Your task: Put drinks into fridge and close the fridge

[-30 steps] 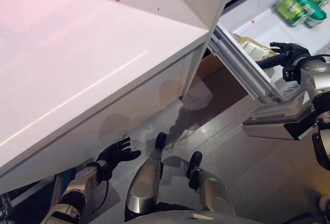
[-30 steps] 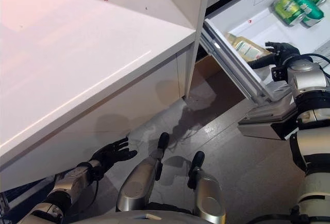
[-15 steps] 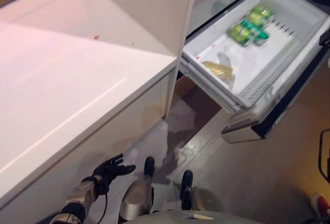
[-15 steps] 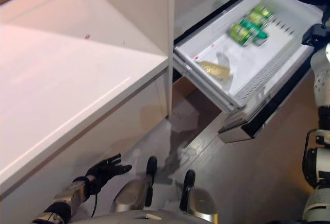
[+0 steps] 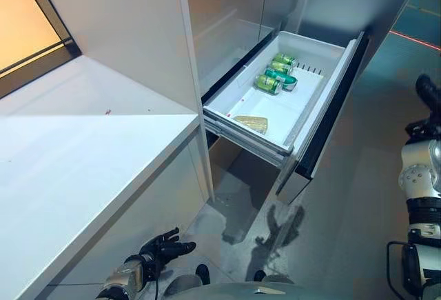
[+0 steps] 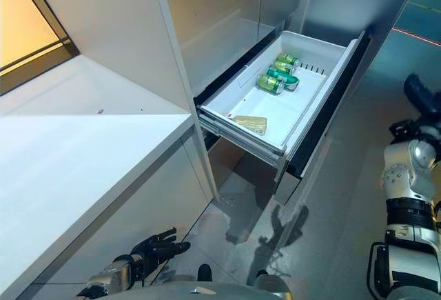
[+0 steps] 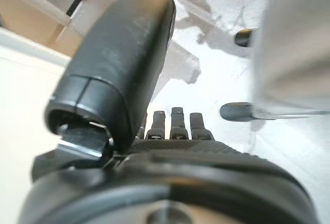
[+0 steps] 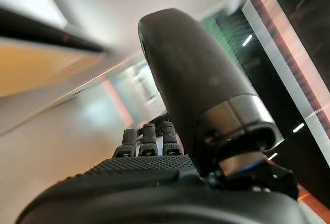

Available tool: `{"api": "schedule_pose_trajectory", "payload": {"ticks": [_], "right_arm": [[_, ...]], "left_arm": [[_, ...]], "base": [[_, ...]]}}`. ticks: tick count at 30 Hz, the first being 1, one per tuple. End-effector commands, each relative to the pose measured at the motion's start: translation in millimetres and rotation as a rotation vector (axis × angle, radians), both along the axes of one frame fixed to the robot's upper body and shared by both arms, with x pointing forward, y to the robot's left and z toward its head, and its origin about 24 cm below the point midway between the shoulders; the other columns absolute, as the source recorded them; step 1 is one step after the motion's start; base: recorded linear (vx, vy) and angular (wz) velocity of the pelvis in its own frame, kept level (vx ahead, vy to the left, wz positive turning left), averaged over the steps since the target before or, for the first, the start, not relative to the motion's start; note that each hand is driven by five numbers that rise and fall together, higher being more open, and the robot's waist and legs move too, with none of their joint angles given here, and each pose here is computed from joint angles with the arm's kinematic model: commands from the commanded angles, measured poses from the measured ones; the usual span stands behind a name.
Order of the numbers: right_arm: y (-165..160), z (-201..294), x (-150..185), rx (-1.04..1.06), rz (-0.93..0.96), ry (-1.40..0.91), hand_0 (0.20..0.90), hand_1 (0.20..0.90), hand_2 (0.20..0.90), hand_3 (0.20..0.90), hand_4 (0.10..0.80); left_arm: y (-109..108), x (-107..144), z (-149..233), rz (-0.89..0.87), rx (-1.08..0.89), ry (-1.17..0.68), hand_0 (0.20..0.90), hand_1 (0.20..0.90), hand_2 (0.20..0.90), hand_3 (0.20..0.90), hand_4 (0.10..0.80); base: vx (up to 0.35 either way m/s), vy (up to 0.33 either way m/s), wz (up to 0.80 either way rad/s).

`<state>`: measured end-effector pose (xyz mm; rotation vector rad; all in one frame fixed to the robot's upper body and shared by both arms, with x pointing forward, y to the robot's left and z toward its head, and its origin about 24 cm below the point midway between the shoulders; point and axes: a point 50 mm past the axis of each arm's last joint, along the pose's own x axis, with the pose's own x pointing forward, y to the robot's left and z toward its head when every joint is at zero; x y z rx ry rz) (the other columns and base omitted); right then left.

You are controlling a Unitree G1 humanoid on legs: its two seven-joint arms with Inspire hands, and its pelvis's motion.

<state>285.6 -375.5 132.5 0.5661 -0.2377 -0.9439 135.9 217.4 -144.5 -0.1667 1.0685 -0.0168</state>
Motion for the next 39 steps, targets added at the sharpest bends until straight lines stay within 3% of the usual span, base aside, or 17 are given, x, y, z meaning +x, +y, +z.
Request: {"api": "schedule_pose_trajectory", "payload": {"ticks": [1, 13, 26, 39], "right_arm": [[3.2, 67.4, 7.8, -0.103, 0.005, -0.288, 0.9, 0.9, 0.9, 0.9, 0.8], [15.1, 61.0, 45.6, 0.003, 0.213, -0.226, 0.9, 0.9, 0.9, 0.9, 0.8], [71.9, 102.8, 75.1, -0.38, 0.642, -0.297, 0.9, 0.9, 0.9, 0.9, 0.8], [99.3, 127.3, 83.8, -0.528, 0.755, -0.306, 0.9, 0.9, 0.9, 0.9, 0.8]], "left_arm": [[10.2, 8.5, 6.1, -0.045, 0.078, -0.018, 0.9, 0.9, 0.9, 0.9, 0.8], [8.7, 17.8, 10.2, 0.029, 0.077, -0.08, 0.9, 0.9, 0.9, 0.9, 0.8], [7.9, 20.5, 16.0, 0.054, 0.028, -0.144, 0.9, 0.9, 0.9, 0.9, 0.8], [10.8, 10.5, 14.1, 0.0, 0.042, -0.13, 0.9, 0.9, 0.9, 0.9, 0.8]], "base": [[-0.311, -0.039, 0.14], [-0.142, -0.007, 0.2], [-0.021, 0.001, 0.05], [0.088, -0.005, 0.15]]}}
